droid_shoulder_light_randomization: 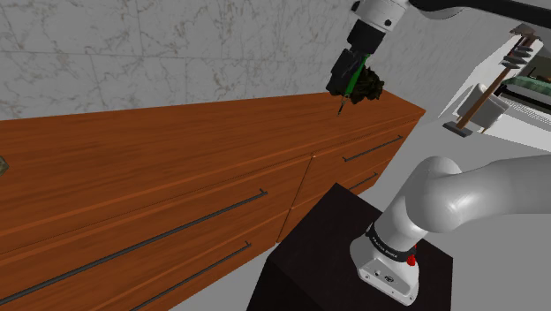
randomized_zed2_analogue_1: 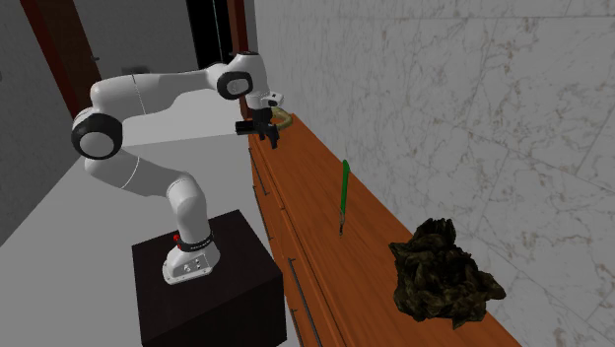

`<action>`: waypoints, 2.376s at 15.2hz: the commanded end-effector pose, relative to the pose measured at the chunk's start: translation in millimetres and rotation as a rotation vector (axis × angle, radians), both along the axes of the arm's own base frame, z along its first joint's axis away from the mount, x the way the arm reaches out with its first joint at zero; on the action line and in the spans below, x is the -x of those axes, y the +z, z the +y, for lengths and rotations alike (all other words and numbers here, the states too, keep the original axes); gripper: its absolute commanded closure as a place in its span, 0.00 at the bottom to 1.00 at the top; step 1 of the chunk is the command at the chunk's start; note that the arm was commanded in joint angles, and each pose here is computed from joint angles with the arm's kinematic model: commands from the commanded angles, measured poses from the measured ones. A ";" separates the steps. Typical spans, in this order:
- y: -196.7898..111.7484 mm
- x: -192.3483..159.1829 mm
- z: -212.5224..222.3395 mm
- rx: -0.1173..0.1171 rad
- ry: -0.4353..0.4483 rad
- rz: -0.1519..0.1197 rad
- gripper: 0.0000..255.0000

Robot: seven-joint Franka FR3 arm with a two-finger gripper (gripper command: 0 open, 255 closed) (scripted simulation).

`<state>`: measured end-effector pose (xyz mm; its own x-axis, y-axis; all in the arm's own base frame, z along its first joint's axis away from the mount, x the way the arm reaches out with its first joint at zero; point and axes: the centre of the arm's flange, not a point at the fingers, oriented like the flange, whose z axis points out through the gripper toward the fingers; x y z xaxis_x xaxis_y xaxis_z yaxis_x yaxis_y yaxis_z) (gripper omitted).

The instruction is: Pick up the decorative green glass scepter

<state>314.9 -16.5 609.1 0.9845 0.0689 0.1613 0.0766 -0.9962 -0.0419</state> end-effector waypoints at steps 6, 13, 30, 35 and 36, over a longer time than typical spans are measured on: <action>-23.9 -3.4 -51.4 0.042 -0.070 -0.091 0.00; -53.4 -5.4 -125.3 0.100 -0.167 -0.219 0.00; -107.7 6.6 -310.2 0.242 -0.403 -0.528 0.00; -126.3 8.4 -322.6 0.252 -0.419 -0.549 0.00; -131.6 8.4 -322.6 0.252 -0.419 -0.549 0.00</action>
